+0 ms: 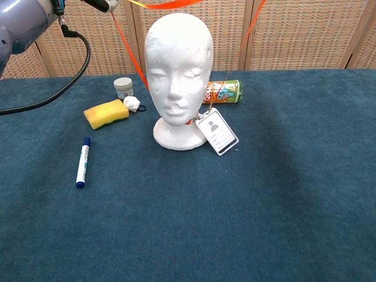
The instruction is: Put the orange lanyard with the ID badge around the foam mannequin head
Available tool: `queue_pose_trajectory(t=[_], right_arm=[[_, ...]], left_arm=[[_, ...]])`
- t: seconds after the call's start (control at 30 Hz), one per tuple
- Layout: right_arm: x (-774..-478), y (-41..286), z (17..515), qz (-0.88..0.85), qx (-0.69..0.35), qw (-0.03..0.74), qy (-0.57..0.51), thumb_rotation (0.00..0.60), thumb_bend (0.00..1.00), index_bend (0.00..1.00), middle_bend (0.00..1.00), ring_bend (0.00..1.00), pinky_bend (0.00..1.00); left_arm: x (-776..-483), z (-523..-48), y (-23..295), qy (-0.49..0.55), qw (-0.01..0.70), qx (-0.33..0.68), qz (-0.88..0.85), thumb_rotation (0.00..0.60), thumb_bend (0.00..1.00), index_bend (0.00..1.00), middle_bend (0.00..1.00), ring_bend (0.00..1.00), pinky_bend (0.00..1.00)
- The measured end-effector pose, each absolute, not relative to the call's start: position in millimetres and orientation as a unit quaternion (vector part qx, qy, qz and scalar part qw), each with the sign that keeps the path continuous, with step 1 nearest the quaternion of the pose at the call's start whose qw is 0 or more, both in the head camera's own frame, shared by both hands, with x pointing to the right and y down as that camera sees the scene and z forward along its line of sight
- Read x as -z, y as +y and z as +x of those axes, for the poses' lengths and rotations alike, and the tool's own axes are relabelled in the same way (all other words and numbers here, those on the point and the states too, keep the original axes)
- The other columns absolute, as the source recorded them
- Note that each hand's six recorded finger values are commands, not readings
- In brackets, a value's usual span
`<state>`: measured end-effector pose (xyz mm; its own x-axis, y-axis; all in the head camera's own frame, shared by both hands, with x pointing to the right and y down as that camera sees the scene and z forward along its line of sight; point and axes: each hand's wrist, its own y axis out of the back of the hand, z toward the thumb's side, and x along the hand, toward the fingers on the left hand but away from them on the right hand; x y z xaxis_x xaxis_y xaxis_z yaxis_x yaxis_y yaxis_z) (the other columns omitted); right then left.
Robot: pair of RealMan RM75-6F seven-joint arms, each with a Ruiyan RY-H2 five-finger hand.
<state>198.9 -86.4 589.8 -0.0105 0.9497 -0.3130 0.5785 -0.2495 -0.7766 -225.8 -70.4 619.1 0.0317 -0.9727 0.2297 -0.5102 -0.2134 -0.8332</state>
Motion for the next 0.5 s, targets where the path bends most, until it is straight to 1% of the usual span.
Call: queue_pose_trajectory(t=[0.03, 0.07, 0.1, 0.13, 0.17, 0.2, 0.23, 0.27, 0.37, 0.5], right_arm=[[-591.8, -87.4, 199.8, -0.668, -0.423, 0.218, -0.573, 0.6, 0.49, 0.74, 0.07, 0.0, 0.02], [-593.6, -87.9, 200.5, -0.667, -0.424, 0.217, -0.572, 0.6, 0.49, 0.73, 0.07, 0.0, 0.02], [-595.9, -88.3, 201.6, -0.666, -0.428, 0.218, -0.571, 0.6, 0.44, 0.62, 0.06, 0.0, 0.01], [-600.2, -88.5, 203.9, -0.664, -0.436, 0.218, -0.567, 0.6, 0.31, 0.43, 0.04, 0.0, 0.01], [-603.7, -88.3, 205.1, -0.664, -0.442, 0.217, -0.562, 0.6, 0.22, 0.29, 0.03, 0.0, 0.0], [-607.5, -87.6, 205.0, -0.667, -0.448, 0.215, -0.556, 0.6, 0.08, 0.11, 0.01, 0.0, 0.0], [-612.7, -86.2, 204.3, -0.671, -0.455, 0.21, -0.546, 0.6, 0.0, 0.02, 0.0, 0.0, 0.0], [-616.4, -85.3, 204.3, -0.674, -0.46, 0.205, -0.541, 0.6, 0.0, 0.0, 0.0, 0.0, 0.0], [-621.9, -85.6, 208.9, -0.672, -0.468, 0.199, -0.539, 0.6, 0.0, 0.0, 0.0, 0.0, 0.0], [-620.6, -86.2, 212.6, -0.667, -0.469, 0.204, -0.541, 0.6, 0.0, 0.0, 0.0, 0.0, 0.0]], left_arm=[[-621.4, -227.0, -70.6, 0.562, 0.279, 0.414, -0.66, 0.6, 0.72, 0.86, 0.0, 0.0, 0.0], [-623.8, -228.3, -70.7, 0.562, 0.278, 0.417, -0.658, 0.6, 0.7, 0.82, 0.0, 0.0, 0.0], [-627.4, -230.4, -70.8, 0.562, 0.276, 0.421, -0.656, 0.6, 0.59, 0.66, 0.0, 0.0, 0.0], [-630.4, -232.4, -70.8, 0.561, 0.276, 0.426, -0.654, 0.6, 0.47, 0.49, 0.0, 0.0, 0.0], [-633.5, -234.2, -70.8, 0.557, 0.276, 0.432, -0.654, 0.6, 0.25, 0.24, 0.0, 0.0, 0.0], [-637.9, -234.5, -70.1, 0.548, 0.274, 0.439, -0.658, 0.6, 0.08, 0.05, 0.0, 0.0, 0.0], [-642.4, -233.3, -68.7, 0.537, 0.27, 0.444, -0.664, 0.6, 0.02, 0.0, 0.0, 0.0, 0.0], [-644.4, -232.8, -68.0, 0.532, 0.268, 0.447, -0.667, 0.6, 0.0, 0.0, 0.0, 0.0, 0.0], [-649.3, -233.8, -66.1, 0.522, 0.256, 0.449, -0.678, 0.6, 0.0, 0.0, 0.0, 0.0, 0.0], [-647.6, -240.7, -65.6, 0.512, 0.254, 0.45, -0.686, 0.6, 0.0, 0.0, 0.0, 0.0, 0.0]])
